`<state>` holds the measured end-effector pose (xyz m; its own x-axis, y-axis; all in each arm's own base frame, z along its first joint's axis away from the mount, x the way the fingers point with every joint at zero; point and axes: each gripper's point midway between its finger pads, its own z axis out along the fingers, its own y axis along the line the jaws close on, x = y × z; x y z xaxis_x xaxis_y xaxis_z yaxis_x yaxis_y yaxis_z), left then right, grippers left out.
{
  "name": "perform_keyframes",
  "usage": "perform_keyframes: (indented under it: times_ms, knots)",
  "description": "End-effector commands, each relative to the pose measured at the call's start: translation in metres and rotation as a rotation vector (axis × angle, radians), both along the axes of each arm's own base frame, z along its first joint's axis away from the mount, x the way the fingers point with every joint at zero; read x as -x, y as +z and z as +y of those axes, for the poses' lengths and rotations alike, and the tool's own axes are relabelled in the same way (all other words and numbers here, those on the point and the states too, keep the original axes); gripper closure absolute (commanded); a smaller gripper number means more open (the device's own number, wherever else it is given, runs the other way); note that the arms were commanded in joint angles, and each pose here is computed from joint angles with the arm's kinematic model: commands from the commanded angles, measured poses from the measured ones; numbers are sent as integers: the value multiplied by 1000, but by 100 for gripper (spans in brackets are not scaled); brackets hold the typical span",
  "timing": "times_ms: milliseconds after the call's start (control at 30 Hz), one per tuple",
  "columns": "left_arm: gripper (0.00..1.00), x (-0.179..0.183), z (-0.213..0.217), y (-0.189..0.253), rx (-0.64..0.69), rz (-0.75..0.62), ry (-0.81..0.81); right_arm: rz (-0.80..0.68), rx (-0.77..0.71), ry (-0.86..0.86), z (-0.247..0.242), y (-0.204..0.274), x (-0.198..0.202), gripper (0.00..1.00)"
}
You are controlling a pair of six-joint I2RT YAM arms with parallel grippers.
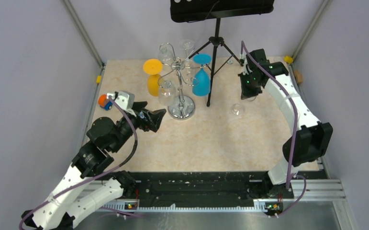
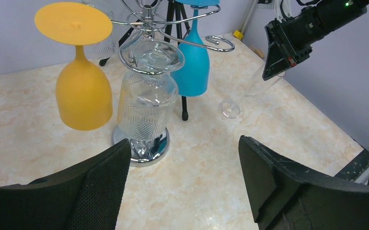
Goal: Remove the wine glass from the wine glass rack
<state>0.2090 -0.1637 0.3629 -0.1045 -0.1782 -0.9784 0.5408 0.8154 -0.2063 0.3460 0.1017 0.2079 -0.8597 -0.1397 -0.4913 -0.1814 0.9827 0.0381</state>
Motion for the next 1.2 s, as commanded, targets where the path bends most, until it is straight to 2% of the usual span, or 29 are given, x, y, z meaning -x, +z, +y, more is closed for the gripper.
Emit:
perform_keyframes:
  times_ms: [0,200,433,533,667,800,867,900,967,1000,1067,1167]
  knots:
    - [14,1,-3,0,-21,-22,-21,-4,27,18,5,5,-15,96]
    - [13,1,2,2,-34,-29,-5,-3,94,11,1,7,-32,73]
    - [13,-4,7,-9,-80,-12,30,-16,110,25,7,14,-55,62]
    - [13,-5,9,-10,-87,-10,40,-62,87,36,12,28,-60,53]
    - [13,-5,9,-4,-64,-5,48,-137,38,48,19,55,-64,47]
    - [12,-5,8,7,-2,20,58,-206,-30,54,26,76,-57,47]
    - [12,-4,6,12,42,53,56,-283,-90,40,28,94,-50,52]
    - [16,-3,4,17,72,73,54,-315,-137,32,32,101,-44,55]
    - [36,0,-2,27,109,104,30,-388,-263,14,43,118,-32,61]
    - [41,-1,-6,32,129,116,20,-413,-333,33,51,123,-24,61]
    - [43,-2,-9,42,192,120,16,-466,-437,50,59,135,-5,60]
    - [38,-9,-8,52,266,139,61,-510,-541,50,61,143,23,54]
